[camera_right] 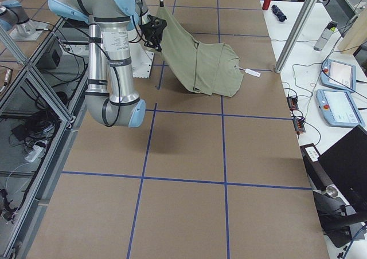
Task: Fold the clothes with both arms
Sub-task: 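Lift the hem with both grippers and carry it toward the collar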
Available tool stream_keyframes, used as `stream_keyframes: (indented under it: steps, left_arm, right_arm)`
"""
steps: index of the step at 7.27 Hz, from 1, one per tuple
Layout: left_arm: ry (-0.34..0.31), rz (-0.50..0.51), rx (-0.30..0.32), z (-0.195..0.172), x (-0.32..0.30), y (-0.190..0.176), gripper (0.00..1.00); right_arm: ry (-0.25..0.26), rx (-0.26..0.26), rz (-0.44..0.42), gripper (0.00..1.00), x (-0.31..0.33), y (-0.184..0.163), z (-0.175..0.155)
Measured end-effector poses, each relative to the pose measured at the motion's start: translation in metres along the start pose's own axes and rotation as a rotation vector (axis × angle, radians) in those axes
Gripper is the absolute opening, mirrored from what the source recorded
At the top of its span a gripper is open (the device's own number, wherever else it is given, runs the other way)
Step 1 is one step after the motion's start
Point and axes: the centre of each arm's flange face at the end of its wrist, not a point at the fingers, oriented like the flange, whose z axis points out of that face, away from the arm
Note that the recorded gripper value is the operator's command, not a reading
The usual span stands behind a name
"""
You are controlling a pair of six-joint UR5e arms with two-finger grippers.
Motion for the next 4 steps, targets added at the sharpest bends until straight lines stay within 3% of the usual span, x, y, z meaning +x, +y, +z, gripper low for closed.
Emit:
stream_keyframes:
  steps: [2, 4]
  left_arm:
    - [-0.073, 0.156, 0.117, 0.042, 0.014, -0.054, 0.0]
    - [-0.17, 0.253, 0.23, 0.072, 0.016, -0.136, 0.0]
  right_arm:
    - [-0.001, 0.075, -0.093, 0.0, -0.03, -0.029, 0.014]
    - [-0.005, 0.115, -0.113, 0.0, -0.076, -0.073, 0.072]
